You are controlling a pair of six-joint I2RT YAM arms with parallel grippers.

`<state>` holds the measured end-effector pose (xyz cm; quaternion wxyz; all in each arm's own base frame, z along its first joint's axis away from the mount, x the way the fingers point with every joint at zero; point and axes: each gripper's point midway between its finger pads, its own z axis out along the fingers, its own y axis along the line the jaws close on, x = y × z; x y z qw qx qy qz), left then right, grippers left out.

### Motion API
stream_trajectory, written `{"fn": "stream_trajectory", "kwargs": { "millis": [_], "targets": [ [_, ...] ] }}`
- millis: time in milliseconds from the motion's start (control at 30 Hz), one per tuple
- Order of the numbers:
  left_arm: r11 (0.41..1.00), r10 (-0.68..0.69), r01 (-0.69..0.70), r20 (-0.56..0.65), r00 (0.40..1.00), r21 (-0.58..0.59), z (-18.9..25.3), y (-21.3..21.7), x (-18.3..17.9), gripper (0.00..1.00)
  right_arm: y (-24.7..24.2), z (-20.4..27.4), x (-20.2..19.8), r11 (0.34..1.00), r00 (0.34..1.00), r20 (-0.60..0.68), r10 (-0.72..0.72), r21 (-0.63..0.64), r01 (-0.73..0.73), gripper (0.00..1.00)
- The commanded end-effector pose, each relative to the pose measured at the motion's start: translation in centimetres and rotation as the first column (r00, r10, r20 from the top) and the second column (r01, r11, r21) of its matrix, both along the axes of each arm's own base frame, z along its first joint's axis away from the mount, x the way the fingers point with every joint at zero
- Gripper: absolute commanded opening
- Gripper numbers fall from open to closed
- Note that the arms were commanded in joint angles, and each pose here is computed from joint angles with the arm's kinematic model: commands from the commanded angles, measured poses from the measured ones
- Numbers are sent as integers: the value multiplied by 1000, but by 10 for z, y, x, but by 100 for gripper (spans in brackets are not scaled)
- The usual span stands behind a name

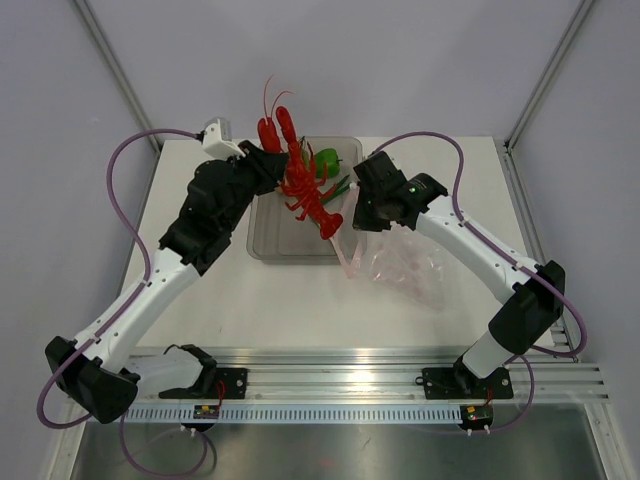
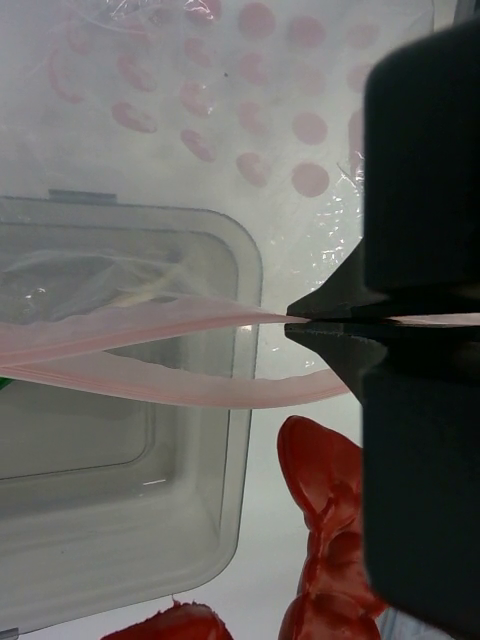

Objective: Place the food in the zip-top bag and seal the zipper
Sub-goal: Place the fake lobster in the bin.

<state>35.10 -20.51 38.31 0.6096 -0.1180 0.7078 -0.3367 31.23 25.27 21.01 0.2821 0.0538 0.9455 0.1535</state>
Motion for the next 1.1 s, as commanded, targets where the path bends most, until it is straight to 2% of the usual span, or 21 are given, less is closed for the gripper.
{"fn": "stream_trajectory", "kwargs": {
  "millis": [0, 100, 300, 333, 500, 633, 733, 767, 800, 867, 933, 967, 1067],
  "targets": [
    [1000, 0, 1, 95, 995, -14, 36, 5, -5, 0, 1, 15, 4, 999, 999, 45, -21, 47, 19, 0],
    [996, -85, 83, 91, 992, 30, 46, -5, -10, 0, 0, 14, 2, 999, 999, 45, -23, 47, 21, 0],
    [971, -217, 216, 3, 976, 100, 45, -9, 1, 0, -5, 16, -1, 999, 998, 55, -28, 44, 26, 0],
    [958, -268, 268, -19, 963, 106, 41, -14, -3, 0, -6, 17, -1, 999, 998, 58, -29, 42, 27, 0],
    [928, -355, 356, -30, 935, 113, 43, -24, -3, 0, -8, 18, -2, 999, 997, 63, -33, 41, 31, 0],
    [869, -472, 475, -50, 880, 139, 44, -39, -12, 0, -9, 19, -4, 999, 998, 63, -30, 43, 27, 0],
    [852, -491, 500, -94, 866, 157, 38, -40, -9, 0, -11, 20, -5, 999, 997, 70, -34, 42, 31, 0],
    [852, -483, 497, -115, 868, 167, 33, -38, -4, 0, -12, 19, -5, 999, 997, 69, -36, 41, 33, 0],
    [851, -461, 496, -206, 863, 175, 10, -36, 5, 0, -12, 20, -6, 999, 997, 70, -34, 42, 31, 0],
    [849, -433, 483, -243, 868, 214, 2, -26, 21, 0, -12, 19, -6, 999, 997, 69, -34, 41, 31, 0],
    [834, -425, 514, -360, 831, 202, -41, -26, 41, 0, -13, 19, -6, 999, 997, 69, -35, 43, 32, 0],
    [835, -413, 510, -376, 829, 206, -47, -20, 51, 0, -12, 18, -7, 999, 997, 68, -34, 43, 31, 0],
    [809, -444, 566, -468, 764, 157, -96, -23, 78, 0, -13, 20, -8, 999, 997, 72, -33, 42, 30, 0]
  ]
}}
